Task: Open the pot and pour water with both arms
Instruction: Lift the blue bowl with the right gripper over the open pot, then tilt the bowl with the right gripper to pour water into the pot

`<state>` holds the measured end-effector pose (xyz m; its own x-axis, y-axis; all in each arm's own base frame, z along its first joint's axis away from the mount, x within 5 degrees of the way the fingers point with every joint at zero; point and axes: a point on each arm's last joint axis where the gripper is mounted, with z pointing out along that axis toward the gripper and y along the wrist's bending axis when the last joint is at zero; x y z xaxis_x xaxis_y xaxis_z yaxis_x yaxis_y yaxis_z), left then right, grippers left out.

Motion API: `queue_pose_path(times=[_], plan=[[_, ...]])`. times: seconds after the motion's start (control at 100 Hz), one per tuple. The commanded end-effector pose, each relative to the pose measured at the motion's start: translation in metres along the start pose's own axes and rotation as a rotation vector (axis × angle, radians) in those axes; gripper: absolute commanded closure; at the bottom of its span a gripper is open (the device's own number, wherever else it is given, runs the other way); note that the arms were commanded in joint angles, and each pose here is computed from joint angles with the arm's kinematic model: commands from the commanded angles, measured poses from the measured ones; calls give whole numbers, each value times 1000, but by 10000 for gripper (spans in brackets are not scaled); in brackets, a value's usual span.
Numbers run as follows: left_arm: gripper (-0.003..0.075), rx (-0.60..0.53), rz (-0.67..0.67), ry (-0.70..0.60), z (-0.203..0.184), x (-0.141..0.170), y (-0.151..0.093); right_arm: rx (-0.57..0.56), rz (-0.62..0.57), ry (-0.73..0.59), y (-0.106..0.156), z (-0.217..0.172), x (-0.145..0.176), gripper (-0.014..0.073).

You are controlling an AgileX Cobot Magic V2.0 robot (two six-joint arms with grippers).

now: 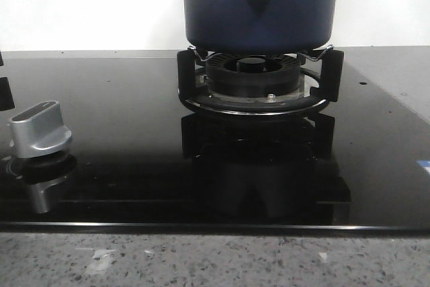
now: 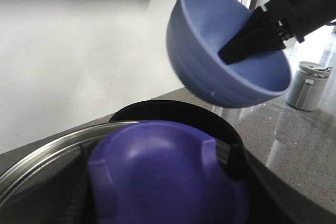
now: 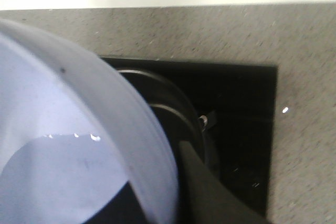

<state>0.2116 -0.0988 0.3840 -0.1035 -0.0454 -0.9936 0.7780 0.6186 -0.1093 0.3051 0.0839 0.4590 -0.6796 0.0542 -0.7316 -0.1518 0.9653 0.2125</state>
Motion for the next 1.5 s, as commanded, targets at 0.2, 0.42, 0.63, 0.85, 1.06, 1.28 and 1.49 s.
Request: queue_pose_path(times=[0.2, 0.42, 0.63, 0.85, 1.06, 1.28, 1.49], plan=[[469, 15, -21, -99, -7, -20, -7, 179, -227, -250, 22, -14, -14, 640], [469, 15, -21, -99, -7, -20, -7, 344, -380, -328, 34, -12, -12, 640], [469, 15, -21, -99, -7, -20, -7, 492, -539, -400, 46, -11, -7, 640], [469, 15, -21, -99, -7, -20, -7, 610, -701, -502, 61, -18, -9, 641], [469, 15, -21, -99, -7, -20, -7, 686, -772, -559, 63, -24, -14, 641], [469, 15, -21, -99, -7, -20, -7, 734, -819, -608, 64, -28, -18, 641], [469, 13, -21, -99, -7, -20, -6, 775, -904, -699, 77, -37, -20, 641]])
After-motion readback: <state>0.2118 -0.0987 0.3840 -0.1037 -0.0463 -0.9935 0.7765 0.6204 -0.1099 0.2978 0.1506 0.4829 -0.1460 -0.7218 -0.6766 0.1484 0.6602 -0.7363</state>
